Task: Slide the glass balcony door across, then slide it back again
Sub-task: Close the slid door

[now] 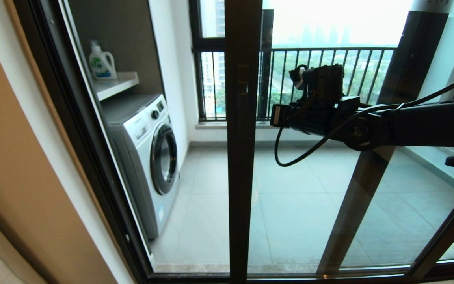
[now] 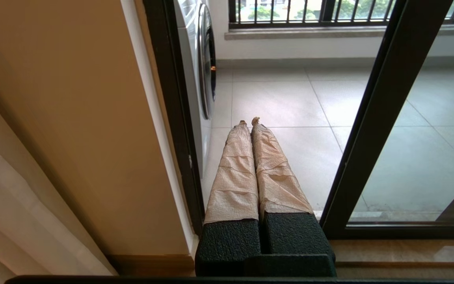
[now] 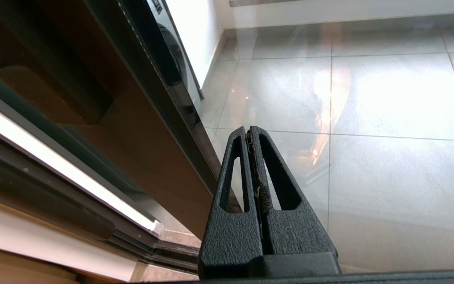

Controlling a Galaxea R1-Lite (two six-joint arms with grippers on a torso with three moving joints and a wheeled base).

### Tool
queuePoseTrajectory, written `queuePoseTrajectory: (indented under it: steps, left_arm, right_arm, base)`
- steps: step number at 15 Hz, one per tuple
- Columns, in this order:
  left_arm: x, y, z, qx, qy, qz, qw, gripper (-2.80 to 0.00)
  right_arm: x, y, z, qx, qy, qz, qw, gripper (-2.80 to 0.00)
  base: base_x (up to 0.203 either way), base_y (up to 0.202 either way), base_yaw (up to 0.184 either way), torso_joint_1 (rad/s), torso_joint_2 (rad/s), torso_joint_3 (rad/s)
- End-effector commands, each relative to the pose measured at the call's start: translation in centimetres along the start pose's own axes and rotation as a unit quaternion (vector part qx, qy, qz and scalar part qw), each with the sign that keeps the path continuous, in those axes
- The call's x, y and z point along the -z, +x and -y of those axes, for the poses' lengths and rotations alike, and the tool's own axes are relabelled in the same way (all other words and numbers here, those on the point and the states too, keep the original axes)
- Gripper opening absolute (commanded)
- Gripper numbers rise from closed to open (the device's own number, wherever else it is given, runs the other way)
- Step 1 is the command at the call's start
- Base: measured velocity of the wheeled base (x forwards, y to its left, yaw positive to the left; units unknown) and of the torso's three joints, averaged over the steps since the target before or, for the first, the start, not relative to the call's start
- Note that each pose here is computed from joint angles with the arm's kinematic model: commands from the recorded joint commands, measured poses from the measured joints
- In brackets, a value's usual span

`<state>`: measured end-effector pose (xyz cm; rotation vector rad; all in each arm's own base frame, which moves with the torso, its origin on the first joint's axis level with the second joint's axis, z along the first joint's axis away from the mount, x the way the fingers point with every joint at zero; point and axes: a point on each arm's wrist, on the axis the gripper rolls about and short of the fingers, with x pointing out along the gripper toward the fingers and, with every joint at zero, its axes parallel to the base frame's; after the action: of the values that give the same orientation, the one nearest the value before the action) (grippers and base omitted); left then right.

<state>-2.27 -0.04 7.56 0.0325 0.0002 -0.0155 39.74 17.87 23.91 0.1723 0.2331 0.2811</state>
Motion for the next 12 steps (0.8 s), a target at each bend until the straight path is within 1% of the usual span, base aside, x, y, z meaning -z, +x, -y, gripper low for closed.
queuePoseTrajectory:
  steps: [1, 6, 10, 12]
  left_arm:
    - [0.0, 0.0, 0.0, 0.0, 0.0, -0.001, 1.0, -2.8]
    - [0.0, 0.0, 0.0, 0.0, 0.0, -0.001, 1.0, -2.8]
    - [0.0, 0.0, 0.0, 0.0, 0.0, -0.001, 1.0, -2.8]
    - [0.0, 0.0, 0.0, 0.0, 0.0, -0.001, 1.0, -2.8]
  right_arm:
    - [-0.6, -1.0, 0.0, -0.001, 0.002, 0.005, 1.0, -2.8]
    - [-1.1, -2.6, 0.0, -0.003, 0.005, 0.007, 1.0, -2.8]
    - [-1.2, -2.9, -0.9, -0.013, 0.002, 0.011, 1.0, -2.8]
    - [-2.1, -4.2, -1.2, -0.018, 0.004, 0.022, 1.0, -2.8]
  base:
    - [0.0, 0.0, 0.0, 0.0, 0.0, 0.0]
    - [0.0, 0.0, 0.0, 0.0, 0.0, 0.0]
    - [0.0, 0.0, 0.0, 0.0, 0.0, 0.0]
    - [0.0, 0.0, 0.0, 0.0, 0.0, 0.0]
